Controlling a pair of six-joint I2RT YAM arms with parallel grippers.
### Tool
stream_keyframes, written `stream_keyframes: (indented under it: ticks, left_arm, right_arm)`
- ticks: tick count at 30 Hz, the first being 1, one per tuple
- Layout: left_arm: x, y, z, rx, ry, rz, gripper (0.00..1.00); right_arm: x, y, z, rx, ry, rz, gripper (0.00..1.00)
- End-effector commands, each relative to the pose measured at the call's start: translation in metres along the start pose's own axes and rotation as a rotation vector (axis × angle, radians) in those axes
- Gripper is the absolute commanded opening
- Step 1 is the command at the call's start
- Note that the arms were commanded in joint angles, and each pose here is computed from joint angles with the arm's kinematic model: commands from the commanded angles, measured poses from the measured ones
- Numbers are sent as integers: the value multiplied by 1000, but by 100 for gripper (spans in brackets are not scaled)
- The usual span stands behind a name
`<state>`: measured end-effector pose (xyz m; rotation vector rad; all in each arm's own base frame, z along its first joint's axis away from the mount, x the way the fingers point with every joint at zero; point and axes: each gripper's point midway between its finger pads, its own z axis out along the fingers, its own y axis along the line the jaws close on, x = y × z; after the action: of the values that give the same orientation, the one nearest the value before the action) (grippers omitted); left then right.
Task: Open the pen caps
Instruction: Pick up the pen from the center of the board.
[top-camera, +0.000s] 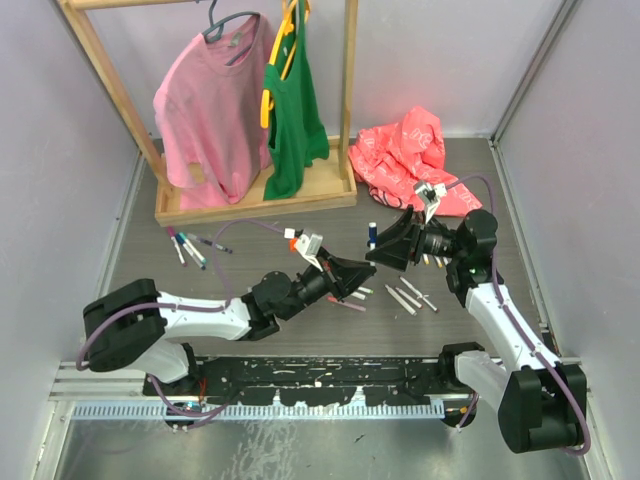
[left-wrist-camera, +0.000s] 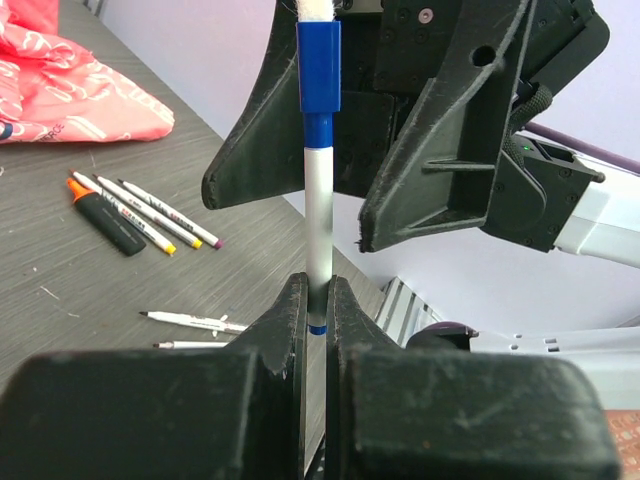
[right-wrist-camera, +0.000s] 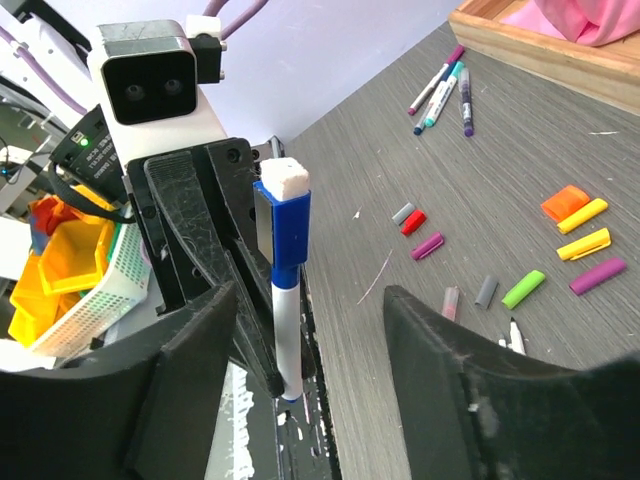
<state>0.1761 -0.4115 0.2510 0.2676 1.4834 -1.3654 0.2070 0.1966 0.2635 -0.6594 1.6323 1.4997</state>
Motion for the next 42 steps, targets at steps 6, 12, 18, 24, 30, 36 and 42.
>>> stream_keyframes:
  ticks: [6, 12, 18, 24, 30, 36, 42]
  left_arm:
    - [-29, -17, 13, 27, -122, -12, 0]
    - [-29, -12, 14, 2, -131, -5, 0]
    - [-28, -10, 15, -7, -128, 6, 0]
    - [-26, -9, 13, -7, -114, 18, 10]
    - [-26, -9, 8, -1, -107, 34, 29]
    - [-26, -10, -2, 14, -96, 59, 45]
    - [-29, -8, -12, 16, -76, 89, 54]
  right_arm:
    - [-4, 9, 4, -22, -13, -65, 40]
    - [-1, 13, 6, -39, 1, -61, 31]
    - [2, 12, 6, -43, 13, -63, 18]
    - [1, 13, 6, -47, 21, -69, 4]
    - [1, 13, 6, -45, 27, -70, 1]
    - [1, 13, 6, -47, 31, -72, 1]
    - [2, 14, 6, -49, 34, -74, 1]
